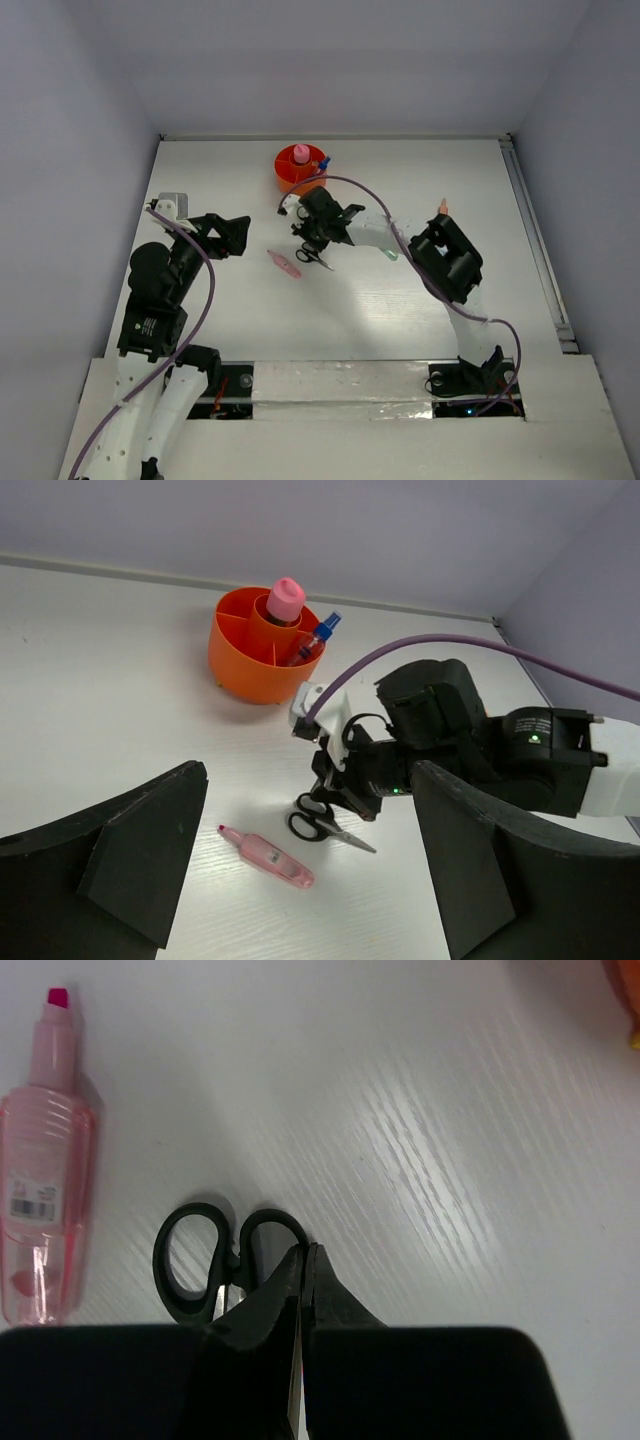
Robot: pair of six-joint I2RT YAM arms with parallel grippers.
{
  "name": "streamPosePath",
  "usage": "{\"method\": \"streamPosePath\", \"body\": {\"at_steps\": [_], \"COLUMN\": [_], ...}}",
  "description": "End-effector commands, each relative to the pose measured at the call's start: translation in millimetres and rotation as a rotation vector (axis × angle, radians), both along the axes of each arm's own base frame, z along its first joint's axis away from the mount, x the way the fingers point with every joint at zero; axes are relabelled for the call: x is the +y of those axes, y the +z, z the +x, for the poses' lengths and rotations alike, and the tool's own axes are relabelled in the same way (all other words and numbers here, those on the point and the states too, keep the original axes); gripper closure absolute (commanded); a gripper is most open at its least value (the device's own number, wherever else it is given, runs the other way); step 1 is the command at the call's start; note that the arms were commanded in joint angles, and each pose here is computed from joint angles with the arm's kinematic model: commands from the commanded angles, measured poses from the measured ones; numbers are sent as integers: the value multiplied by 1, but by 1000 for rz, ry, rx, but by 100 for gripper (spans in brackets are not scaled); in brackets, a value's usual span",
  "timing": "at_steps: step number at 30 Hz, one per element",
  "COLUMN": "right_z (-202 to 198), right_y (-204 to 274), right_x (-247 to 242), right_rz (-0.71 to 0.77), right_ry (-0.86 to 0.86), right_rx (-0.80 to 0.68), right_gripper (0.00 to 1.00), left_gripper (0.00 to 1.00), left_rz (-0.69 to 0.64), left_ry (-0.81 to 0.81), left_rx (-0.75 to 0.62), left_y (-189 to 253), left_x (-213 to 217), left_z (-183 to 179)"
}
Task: Sort the stationery into containers
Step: Pick up the scissors from the center of the board.
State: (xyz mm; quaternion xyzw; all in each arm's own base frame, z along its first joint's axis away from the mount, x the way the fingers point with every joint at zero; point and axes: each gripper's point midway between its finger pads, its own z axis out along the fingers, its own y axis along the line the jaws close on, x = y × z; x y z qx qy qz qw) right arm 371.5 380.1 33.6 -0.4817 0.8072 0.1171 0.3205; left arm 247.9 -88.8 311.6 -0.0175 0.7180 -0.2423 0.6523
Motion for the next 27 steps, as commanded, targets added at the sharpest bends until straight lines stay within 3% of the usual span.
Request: {"method": "streamPosePath", "body": {"at_steps": [1,8,13,19,27], "right_z": [25,41,75,124,165], "right_y": [72,179,246,279,279], "right_x": [7,12,15,25,39], "right_rz": [125,412,629,848,909], "right_ry": [-60,-159,-302,-416,-434], "right_rx": [-199,-423,-603,-744,-872], "right_gripper": [100,100,100,100,100], "left_gripper": [20,20,20,20,20], "left_rz": [11,10,11,15,21], "left_ry": [1,12,15,24,27], "left_rx": [-30,-31,-27,-20,-12], "left_y": [5,6,6,4,2], "left_x": [0,2,2,5,5], "left_z": [1,2,2,4,5]}}
